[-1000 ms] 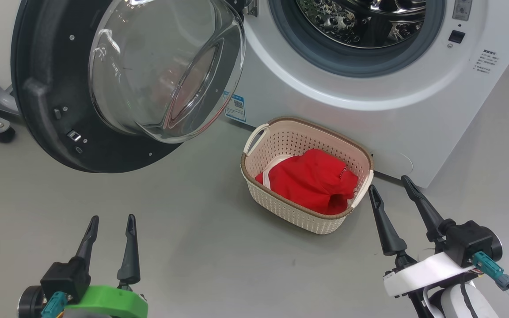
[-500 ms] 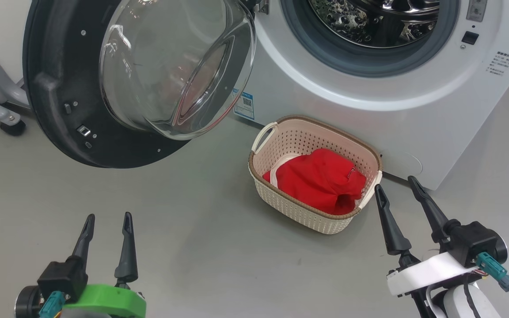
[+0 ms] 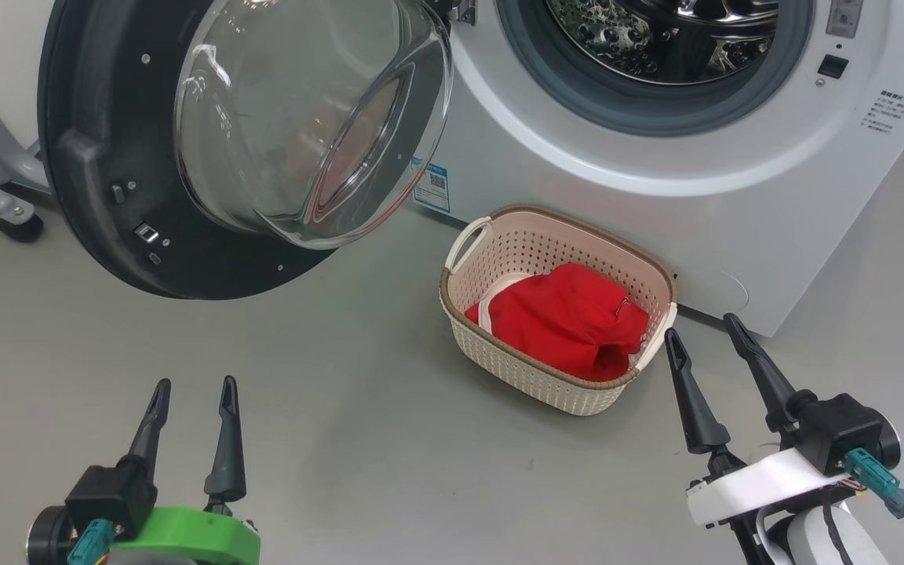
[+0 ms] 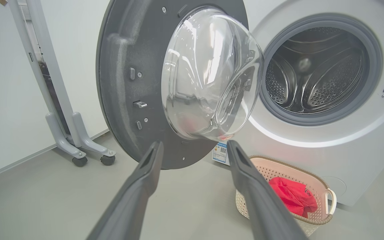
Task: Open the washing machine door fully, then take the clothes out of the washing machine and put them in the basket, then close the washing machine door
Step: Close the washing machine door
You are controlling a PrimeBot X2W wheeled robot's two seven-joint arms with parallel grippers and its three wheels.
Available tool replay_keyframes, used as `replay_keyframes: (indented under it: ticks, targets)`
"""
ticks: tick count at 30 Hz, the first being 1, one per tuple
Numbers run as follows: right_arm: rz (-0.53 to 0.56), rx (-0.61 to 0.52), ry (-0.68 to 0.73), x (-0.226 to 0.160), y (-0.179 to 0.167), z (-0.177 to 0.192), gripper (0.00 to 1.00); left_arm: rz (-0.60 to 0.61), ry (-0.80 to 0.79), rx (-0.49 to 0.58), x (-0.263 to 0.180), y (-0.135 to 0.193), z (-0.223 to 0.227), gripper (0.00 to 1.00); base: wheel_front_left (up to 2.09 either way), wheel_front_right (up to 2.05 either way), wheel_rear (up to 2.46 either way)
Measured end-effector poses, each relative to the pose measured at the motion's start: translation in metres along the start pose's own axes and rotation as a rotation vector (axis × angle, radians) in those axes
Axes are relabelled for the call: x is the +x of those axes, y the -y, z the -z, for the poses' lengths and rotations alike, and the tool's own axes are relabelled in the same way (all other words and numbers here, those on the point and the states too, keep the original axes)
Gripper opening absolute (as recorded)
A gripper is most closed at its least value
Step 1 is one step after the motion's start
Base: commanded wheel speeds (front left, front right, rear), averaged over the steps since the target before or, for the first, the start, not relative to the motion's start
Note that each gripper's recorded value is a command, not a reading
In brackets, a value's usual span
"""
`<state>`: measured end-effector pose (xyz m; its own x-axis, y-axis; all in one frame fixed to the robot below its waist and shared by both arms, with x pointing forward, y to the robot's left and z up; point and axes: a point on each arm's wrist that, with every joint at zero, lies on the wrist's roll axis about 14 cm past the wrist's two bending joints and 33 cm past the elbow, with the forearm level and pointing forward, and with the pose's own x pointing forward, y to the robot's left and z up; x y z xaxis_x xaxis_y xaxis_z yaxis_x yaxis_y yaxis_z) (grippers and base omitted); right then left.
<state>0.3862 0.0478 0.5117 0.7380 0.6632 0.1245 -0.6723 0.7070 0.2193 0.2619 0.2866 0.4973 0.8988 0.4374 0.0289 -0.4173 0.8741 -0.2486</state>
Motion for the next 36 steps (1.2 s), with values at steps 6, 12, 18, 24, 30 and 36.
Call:
replay_keyframes:
  ticks: [6,12,18,24,30,36]
  targets:
    - [0.004,0.001,-0.001,-0.0006,0.0013,0.0006,1.00,0.004,-0.003,0.000,0.0001,0.0013,0.0008,1.00,0.00,0.00,0.00]
    - [0.006,0.003,-0.003,-0.0008,0.0021,0.0013,1.00,0.004,-0.005,0.001,0.0004,0.0016,0.0015,1.00,0.00,0.00,0.00]
    - [0.009,0.005,-0.004,-0.0010,0.0029,0.0020,1.00,-0.001,-0.004,0.002,0.0011,0.0015,0.0010,1.00,0.00,0.00,0.00]
    - [0.012,0.006,-0.006,-0.0015,0.0041,0.0028,1.00,0.000,-0.005,0.002,0.0019,0.0024,0.0013,1.00,0.00,0.00,0.00]
    - [0.015,0.006,-0.006,-0.0018,0.0049,0.0030,1.00,0.002,-0.004,0.003,0.0025,0.0031,0.0011,1.00,0.00,0.00,0.00]
    - [0.016,0.007,-0.008,-0.0020,0.0054,0.0036,1.00,-0.004,-0.005,0.005,0.0029,0.0025,0.0012,0.02,0.00,0.00,0.00]
